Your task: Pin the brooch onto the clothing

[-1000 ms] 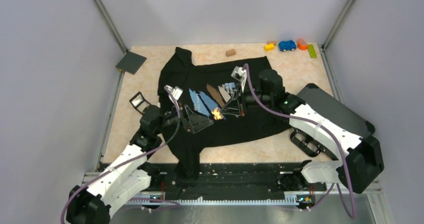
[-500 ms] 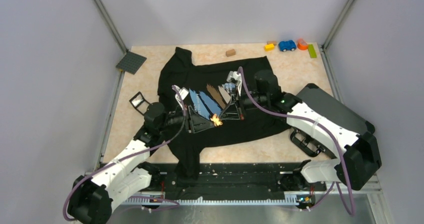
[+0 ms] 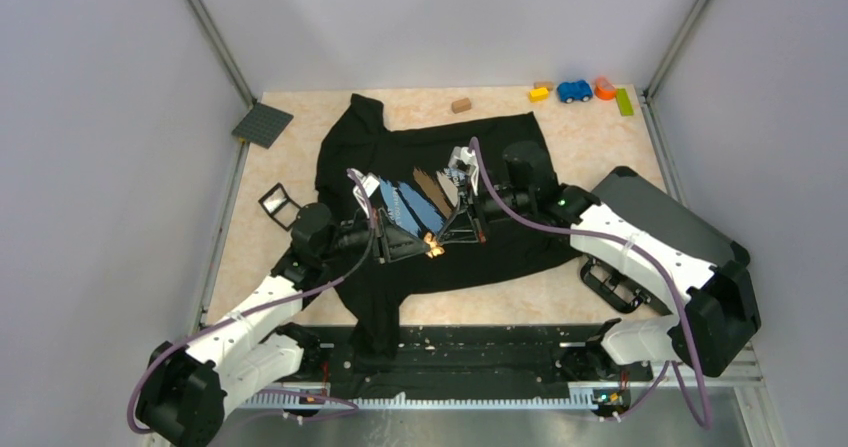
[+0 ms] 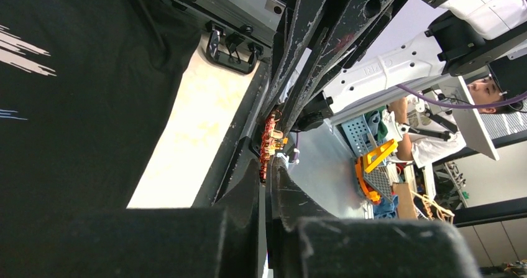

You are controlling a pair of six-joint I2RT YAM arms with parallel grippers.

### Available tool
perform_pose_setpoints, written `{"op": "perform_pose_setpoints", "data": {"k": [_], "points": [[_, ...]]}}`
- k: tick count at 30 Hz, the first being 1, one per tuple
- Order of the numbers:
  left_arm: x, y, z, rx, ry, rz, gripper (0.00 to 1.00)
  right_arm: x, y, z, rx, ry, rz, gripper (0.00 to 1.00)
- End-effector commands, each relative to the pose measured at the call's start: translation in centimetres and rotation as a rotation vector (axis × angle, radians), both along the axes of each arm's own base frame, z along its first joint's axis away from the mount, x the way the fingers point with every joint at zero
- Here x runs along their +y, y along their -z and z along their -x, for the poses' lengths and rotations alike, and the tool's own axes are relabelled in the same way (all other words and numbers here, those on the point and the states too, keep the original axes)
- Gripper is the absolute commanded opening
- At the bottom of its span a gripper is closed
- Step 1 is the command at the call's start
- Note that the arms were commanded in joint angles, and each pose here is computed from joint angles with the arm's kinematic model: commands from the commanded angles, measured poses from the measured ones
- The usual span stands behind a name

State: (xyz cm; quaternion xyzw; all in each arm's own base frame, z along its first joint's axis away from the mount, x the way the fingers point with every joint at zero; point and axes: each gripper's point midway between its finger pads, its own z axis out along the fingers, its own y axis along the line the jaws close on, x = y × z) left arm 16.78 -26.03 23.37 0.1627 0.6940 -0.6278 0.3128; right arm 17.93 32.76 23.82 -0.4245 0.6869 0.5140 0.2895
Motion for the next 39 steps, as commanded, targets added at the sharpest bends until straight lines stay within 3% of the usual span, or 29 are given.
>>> {"op": "perform_pose_setpoints", "data": {"k": [1, 3, 7, 11, 21, 28, 39], "points": [[-0.4, -1.6, 0.6, -0.089, 0.035, 0.042, 0.0, 0.7, -2.6, -1.0, -0.098, 0.021, -0.059, 0.0], [-0.3, -1.7, 0.6, -0.102, 0.028, 0.044, 0.0, 0.7, -2.6, -1.3, -0.098, 0.05, -0.059, 0.0], [-0.1, -1.6, 0.6, -0.125, 0.004, 0.047, 0.0, 0.3, -2.7, -1.7, -0.085, 0.114, -0.073, 0.28], [0.1, -2.0, 0.6, -0.151, -0.021, 0.065, 0.0, 0.1, -3.7, -1.2, -0.044, 0.133, -0.155, 0.38], [0.2, -2.4, 0.3, -0.15, -0.042, 0.08, 0.0, 0.3, -4.3, 0.5, 0.036, 0.083, -0.245, 0.42], [0.2, -2.4, 0.2, -0.147, -0.053, 0.088, 0.0, 0.1, -3.2, 0.7, 0.054, 0.091, -0.211, 0.42], [0.3, -2.9, 0.8, -0.16, -0.035, 0.107, 0.0, 0.7, -2.1, 0.2, 0.103, 0.133, -0.198, 0.31]]}}
